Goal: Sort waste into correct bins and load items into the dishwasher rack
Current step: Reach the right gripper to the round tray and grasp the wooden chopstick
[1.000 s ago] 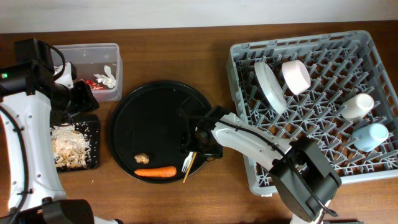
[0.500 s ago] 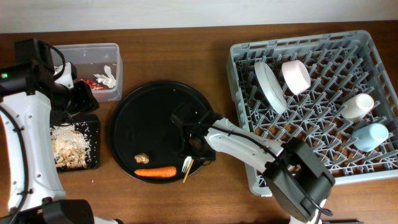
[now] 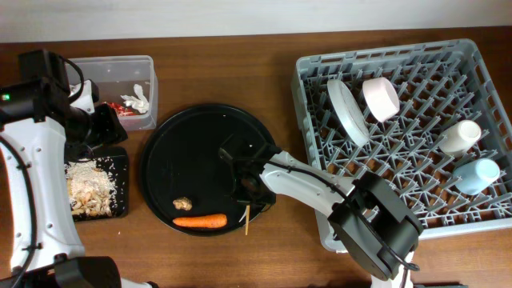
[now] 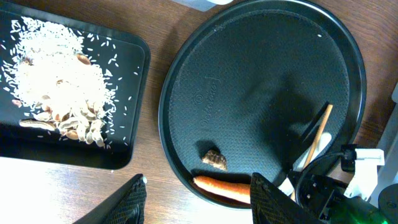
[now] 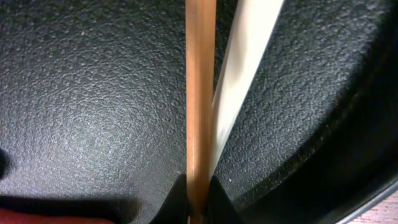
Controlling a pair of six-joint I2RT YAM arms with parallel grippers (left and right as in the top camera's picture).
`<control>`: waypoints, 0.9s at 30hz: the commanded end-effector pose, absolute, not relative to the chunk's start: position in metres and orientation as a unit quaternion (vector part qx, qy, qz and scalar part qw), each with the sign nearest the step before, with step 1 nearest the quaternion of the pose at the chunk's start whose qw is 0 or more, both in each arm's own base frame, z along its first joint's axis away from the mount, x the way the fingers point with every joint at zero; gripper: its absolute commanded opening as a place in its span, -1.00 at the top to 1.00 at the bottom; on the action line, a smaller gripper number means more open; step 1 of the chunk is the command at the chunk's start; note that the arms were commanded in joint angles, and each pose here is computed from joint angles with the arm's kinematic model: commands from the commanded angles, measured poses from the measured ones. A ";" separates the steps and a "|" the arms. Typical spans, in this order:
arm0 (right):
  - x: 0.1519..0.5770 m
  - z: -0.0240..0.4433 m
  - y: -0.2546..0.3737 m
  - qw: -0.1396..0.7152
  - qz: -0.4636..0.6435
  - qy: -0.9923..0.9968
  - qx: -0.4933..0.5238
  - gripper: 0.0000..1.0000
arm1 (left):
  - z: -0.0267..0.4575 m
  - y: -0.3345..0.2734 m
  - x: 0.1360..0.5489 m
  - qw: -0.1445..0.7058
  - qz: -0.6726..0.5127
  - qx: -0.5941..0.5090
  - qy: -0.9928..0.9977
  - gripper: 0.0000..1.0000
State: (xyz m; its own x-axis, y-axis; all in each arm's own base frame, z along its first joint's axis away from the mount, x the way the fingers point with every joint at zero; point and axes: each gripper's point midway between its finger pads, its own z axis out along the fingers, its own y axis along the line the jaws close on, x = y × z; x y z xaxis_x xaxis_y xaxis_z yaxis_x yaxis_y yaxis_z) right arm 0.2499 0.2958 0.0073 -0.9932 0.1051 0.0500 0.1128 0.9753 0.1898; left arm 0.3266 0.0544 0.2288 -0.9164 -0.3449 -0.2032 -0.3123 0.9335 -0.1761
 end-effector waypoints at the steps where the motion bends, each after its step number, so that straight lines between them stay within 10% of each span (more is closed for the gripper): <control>1: 0.255 0.013 0.287 0.003 -0.077 -0.995 -0.058 0.92 | 0.230 0.055 0.326 0.119 -0.071 -0.164 0.977 -0.06; 27: 0.268 0.032 0.268 -0.012 -0.064 -0.996 -0.057 0.60 | 0.230 0.055 0.326 0.119 -0.071 -0.164 0.977 -0.06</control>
